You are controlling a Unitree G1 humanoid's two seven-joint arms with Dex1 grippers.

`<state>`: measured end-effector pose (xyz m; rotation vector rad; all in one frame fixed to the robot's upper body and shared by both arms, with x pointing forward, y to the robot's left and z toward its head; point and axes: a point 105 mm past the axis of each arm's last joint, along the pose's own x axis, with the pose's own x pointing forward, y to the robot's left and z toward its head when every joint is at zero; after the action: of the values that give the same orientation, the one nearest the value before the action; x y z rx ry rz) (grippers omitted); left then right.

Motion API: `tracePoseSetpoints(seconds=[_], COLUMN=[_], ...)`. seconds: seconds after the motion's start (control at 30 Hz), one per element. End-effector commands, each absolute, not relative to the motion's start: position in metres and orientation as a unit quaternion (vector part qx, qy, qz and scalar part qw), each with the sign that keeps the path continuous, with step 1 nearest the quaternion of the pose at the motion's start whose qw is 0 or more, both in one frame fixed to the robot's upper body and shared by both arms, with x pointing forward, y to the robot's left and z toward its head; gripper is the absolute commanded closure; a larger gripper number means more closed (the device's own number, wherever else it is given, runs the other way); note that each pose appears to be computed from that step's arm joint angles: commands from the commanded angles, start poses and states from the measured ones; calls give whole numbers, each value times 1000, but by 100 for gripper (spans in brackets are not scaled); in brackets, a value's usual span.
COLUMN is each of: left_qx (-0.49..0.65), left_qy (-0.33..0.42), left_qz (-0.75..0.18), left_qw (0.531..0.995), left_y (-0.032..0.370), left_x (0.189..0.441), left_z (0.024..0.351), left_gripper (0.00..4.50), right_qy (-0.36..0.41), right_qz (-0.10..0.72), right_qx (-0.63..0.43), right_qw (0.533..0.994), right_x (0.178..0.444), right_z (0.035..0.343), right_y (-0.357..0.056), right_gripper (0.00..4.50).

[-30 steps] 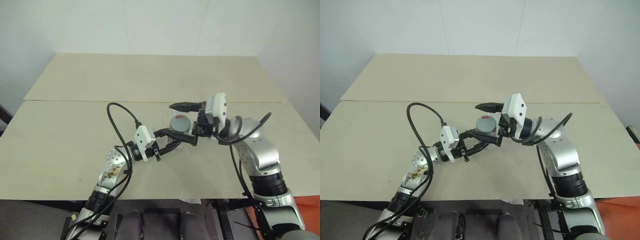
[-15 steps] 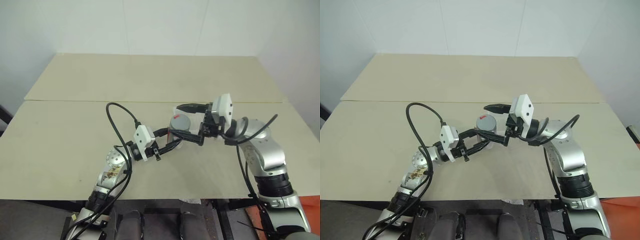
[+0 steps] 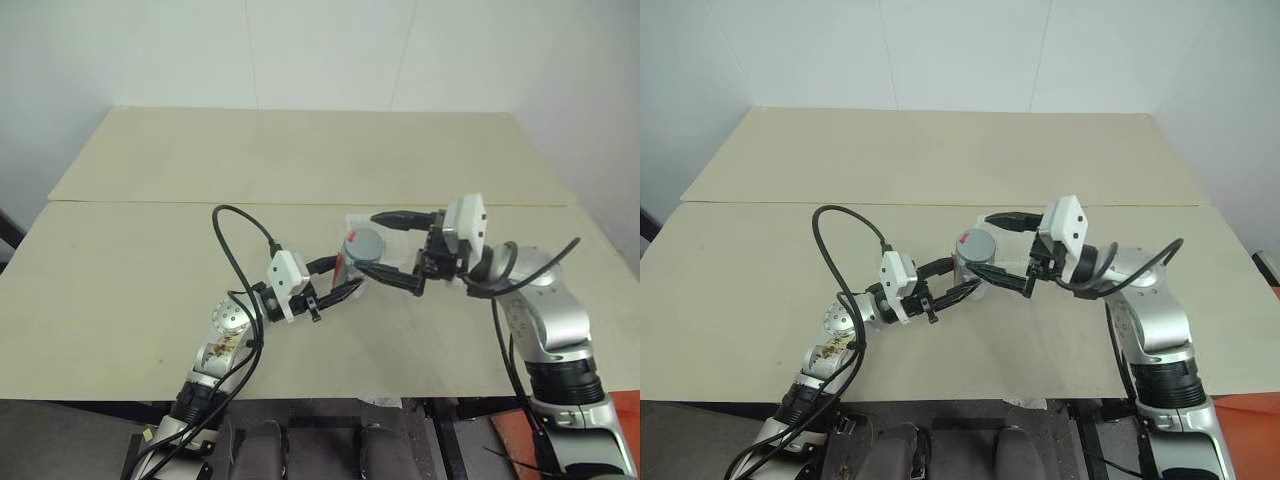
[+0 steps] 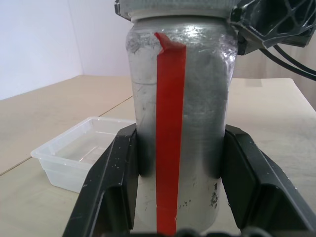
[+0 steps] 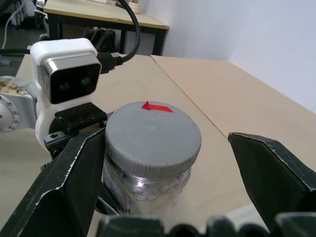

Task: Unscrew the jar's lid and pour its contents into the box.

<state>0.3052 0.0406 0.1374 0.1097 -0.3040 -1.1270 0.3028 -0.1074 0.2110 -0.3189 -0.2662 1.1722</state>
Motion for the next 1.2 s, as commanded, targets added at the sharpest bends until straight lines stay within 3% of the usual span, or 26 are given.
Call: tracePoseSetpoints(seconds=[0.03,0.73,0.87,1.2], left_qx=[57,54,52,41], left_qy=[-169,-170,-174,-182], left_qz=[-538,-538,-534,-520], left_qw=[824,824,826,834], left_y=[39,38,38,37], left_x=[303,303,304,305], left_z=[149,149,149,152], left_gripper=[247,247,247,247], right_qy=[-156,-131,-124,-159], right_qz=[533,552,579,543], right_qx=[-166,-167,-143,-99], right_qw=[815,806,793,819], right_x=[299,286,275,278], right_z=[225,219,220,224], right_y=[-117,-130,-123,-94], right_gripper=[5,5,5,5])
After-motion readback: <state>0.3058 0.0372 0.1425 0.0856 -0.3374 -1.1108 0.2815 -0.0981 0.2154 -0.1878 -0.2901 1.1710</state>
